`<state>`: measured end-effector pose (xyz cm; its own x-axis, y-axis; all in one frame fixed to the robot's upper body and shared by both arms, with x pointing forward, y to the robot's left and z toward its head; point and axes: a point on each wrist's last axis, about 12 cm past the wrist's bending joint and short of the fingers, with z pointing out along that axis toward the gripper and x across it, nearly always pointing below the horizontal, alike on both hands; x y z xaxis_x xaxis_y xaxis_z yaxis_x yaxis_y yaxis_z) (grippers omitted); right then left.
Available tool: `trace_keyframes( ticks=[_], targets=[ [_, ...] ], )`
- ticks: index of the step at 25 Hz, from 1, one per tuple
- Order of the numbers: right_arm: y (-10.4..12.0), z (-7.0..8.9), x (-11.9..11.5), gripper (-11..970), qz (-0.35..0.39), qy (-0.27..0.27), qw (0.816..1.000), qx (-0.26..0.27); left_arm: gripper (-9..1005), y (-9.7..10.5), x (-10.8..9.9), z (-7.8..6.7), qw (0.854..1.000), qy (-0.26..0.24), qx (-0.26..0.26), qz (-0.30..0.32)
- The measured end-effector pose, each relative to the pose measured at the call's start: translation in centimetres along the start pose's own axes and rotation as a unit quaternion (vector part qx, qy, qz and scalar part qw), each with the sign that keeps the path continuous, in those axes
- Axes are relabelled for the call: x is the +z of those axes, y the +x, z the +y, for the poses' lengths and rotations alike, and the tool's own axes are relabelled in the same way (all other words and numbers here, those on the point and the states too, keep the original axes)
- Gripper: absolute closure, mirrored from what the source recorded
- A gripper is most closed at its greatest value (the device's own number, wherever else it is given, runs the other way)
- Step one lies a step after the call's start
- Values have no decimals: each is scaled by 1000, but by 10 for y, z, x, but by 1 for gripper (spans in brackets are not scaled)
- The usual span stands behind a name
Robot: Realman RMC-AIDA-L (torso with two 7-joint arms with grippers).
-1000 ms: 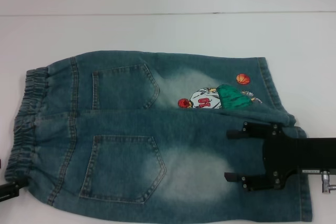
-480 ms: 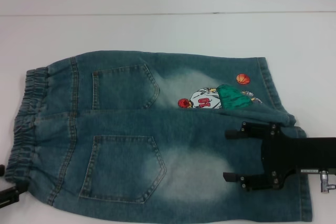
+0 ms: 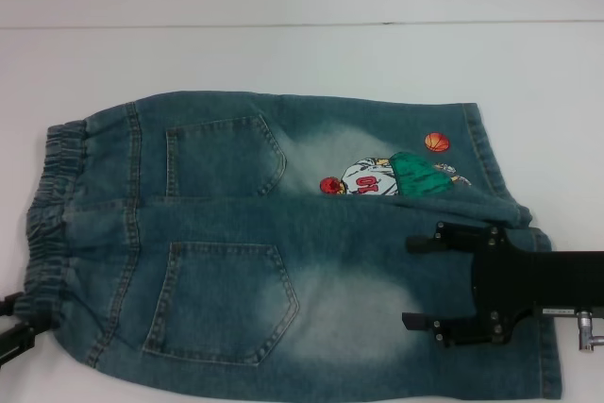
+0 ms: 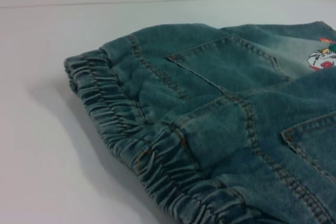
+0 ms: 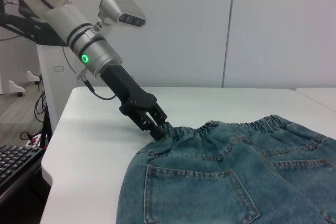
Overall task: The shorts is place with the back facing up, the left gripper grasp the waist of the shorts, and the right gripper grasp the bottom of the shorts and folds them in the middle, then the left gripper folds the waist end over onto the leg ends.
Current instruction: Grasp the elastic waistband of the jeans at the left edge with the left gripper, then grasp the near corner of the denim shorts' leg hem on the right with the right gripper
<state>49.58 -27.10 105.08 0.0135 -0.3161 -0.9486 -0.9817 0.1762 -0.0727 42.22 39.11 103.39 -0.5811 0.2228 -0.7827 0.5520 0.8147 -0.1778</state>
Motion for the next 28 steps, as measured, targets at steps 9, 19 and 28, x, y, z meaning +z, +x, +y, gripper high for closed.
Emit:
trace_keyframes(
  ticks=[9, 19, 28],
  targets=[
    [1, 2, -1, 90, -3, 4, 1000, 9, 630, -5, 3, -4, 1000, 28, 11, 8],
    [-21, -10, -38, 90, 44, 11, 997, 66, 928, -10, 1, 2, 1000, 1, 8, 5],
    [-60, -28, -68, 90, 223, -37, 963, 147, 947, -9, 3, 3, 1000, -2, 16, 6]
  ],
)
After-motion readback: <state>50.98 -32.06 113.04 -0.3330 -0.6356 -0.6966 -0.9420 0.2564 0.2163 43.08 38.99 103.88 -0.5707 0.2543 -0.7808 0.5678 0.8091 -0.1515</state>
